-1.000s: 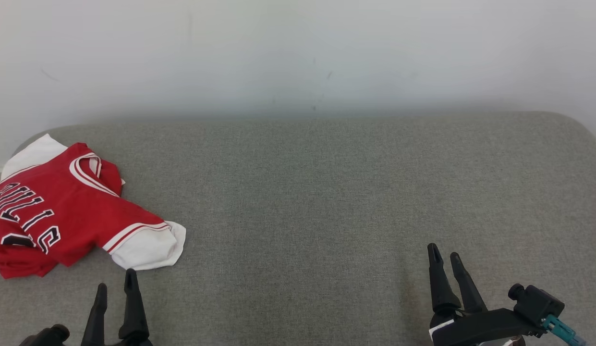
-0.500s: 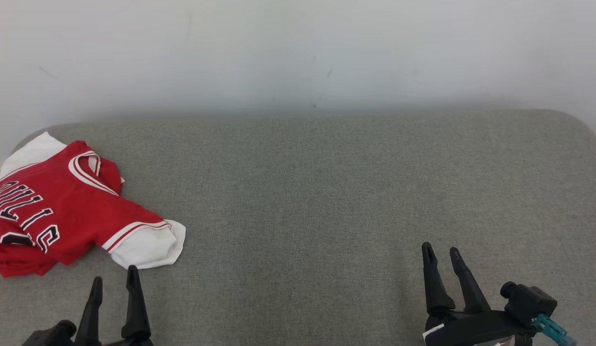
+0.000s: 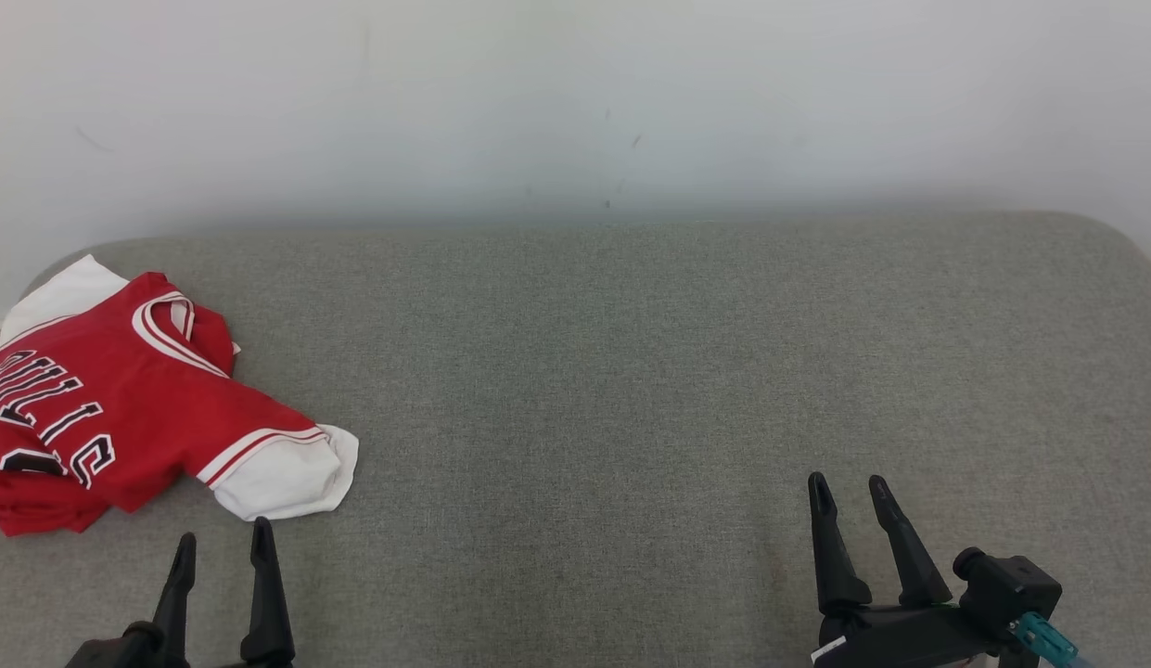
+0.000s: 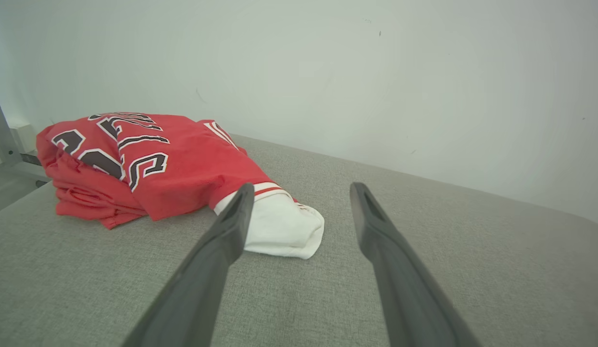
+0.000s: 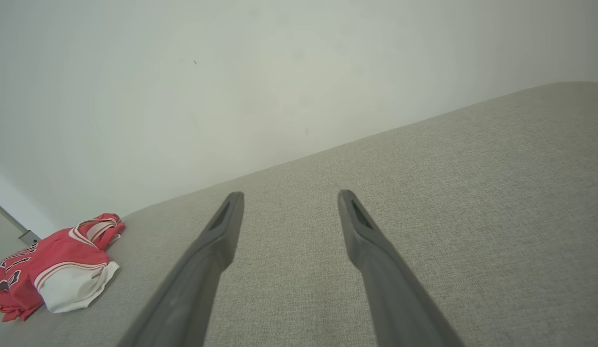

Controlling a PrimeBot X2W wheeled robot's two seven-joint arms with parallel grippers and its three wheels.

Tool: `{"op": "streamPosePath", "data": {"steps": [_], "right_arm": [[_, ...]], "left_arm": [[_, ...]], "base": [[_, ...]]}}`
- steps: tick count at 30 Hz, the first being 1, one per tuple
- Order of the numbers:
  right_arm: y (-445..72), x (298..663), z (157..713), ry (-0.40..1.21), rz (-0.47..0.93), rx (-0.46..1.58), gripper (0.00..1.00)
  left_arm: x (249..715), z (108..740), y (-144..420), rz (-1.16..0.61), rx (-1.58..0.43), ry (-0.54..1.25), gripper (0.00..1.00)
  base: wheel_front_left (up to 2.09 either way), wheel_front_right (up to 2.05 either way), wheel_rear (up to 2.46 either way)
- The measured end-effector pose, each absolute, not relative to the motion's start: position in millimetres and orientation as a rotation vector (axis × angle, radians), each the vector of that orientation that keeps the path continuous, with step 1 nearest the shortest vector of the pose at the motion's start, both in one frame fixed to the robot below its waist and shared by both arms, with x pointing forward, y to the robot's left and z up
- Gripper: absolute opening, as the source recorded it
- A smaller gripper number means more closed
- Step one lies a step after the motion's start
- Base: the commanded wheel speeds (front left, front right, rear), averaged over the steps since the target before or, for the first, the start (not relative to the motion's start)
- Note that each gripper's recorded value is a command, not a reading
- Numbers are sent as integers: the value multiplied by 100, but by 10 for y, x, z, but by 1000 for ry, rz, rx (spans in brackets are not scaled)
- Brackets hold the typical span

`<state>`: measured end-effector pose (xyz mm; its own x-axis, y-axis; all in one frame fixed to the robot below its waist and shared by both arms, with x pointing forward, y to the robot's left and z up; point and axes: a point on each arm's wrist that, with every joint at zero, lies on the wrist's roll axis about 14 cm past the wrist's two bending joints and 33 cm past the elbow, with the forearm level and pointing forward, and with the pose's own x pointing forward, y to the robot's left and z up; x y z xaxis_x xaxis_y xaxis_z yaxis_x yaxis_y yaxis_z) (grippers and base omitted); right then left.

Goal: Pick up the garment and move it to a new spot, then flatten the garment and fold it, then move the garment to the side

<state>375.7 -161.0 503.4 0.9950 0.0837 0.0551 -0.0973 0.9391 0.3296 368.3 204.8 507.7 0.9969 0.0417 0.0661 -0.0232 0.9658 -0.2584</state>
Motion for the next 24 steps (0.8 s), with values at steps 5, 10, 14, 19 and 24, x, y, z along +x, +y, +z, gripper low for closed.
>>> {"op": "streamPosePath", "data": {"steps": [5,10,14,19,24], "right_arm": [[-1606,3748,5034,-45,97,297,100],[-1607,3738,5041,-53,101,256,100],[-1606,3733,5044,-57,105,222,100],[-1612,3730,5036,-60,107,190,100],[-1628,3723,4990,-51,103,161,100]], "left_arm": [[3668,5064,2036,27,-226,-72,100],[3657,5031,2000,9,-198,-64,100],[3645,4996,1988,-5,-166,-51,100],[3641,5008,2004,-14,-121,-57,100],[3639,5016,2011,-20,-85,-62,100]], "base": [[0,0,0],[0,0,0],[0,0,0],[0,0,0],[0,0,0]]}}
